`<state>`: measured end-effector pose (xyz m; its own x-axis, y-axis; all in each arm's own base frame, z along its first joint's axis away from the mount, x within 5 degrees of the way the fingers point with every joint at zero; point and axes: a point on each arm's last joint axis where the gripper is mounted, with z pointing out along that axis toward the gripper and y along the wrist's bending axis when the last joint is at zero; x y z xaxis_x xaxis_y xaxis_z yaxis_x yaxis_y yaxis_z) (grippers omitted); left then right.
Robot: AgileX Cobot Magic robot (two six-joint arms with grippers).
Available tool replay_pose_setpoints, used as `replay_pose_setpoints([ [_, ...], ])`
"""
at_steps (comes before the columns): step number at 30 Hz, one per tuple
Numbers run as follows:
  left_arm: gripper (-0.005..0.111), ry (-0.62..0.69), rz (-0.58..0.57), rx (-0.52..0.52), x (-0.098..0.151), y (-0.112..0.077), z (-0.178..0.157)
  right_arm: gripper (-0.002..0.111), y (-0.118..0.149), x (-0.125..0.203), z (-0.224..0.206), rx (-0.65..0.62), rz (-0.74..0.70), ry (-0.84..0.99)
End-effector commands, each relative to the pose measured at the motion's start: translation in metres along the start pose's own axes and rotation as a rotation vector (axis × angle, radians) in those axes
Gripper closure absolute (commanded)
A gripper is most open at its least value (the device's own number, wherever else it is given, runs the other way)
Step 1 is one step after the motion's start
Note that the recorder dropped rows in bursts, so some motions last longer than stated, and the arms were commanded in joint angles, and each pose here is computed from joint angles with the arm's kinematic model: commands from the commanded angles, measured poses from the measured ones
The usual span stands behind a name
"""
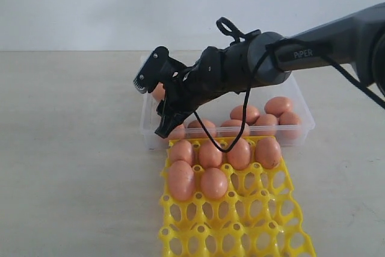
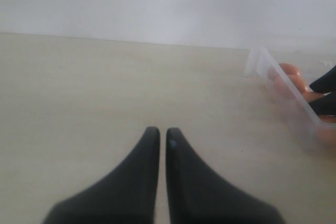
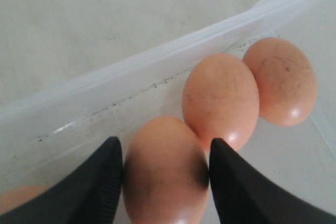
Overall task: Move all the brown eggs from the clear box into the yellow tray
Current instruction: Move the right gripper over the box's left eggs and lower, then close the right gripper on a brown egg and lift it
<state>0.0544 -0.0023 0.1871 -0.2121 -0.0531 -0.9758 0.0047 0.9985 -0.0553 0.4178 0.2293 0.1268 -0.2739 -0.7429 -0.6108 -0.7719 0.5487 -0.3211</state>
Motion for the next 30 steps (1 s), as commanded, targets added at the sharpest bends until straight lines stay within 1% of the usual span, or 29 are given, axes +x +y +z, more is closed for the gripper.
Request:
replay_pose_setpoints([
  [1, 0.103, -0.011, 0.008, 0.001, 0.000, 0.000, 0.000, 0.061, 0.007, 0.012, 0.010, -0.038, -0.022, 0.047],
  [7, 0.103, -0.011, 0.008, 0.001, 0.000, 0.000, 0.000, 0.061, 0.007, 0.012, 0.011, -0.036, -0.017, 0.047],
  [13, 0.103, -0.011, 0.008, 0.001, 0.000, 0.000, 0.000, 0.062, 0.011, 0.022, 0.022, -0.042, -0.012, 0.068],
  [14, 0.103, -0.011, 0.008, 0.001, 0.000, 0.000, 0.000, 0.064, 0.011, 0.022, 0.022, -0.042, -0.010, 0.068],
  [15, 0.103, -0.011, 0.008, 0.001, 0.000, 0.000, 0.000, 0.070, 0.011, 0.022, 0.022, -0.042, -0.010, 0.068],
  [17, 0.103, -0.011, 0.008, 0.001, 0.000, 0.000, 0.000, 0.086, 0.009, 0.019, 0.020, -0.029, -0.011, 0.055],
  [19, 0.103, -0.011, 0.008, 0.001, 0.000, 0.000, 0.000, 0.106, 0.006, 0.015, 0.016, -0.012, -0.002, 0.037],
  [20, 0.103, -0.011, 0.008, 0.001, 0.000, 0.000, 0.000, 0.108, 0.005, 0.012, 0.014, -0.003, 0.015, 0.025],
  [26, 0.103, -0.011, 0.008, 0.001, 0.000, 0.000, 0.000, 0.108, -0.007, -0.009, -0.010, 0.046, 0.124, -0.051],
  [30, 0.103, -0.011, 0.008, 0.001, 0.000, 0.000, 0.000, 0.108, -0.018, -0.031, -0.042, 0.073, 0.202, -0.122],
])
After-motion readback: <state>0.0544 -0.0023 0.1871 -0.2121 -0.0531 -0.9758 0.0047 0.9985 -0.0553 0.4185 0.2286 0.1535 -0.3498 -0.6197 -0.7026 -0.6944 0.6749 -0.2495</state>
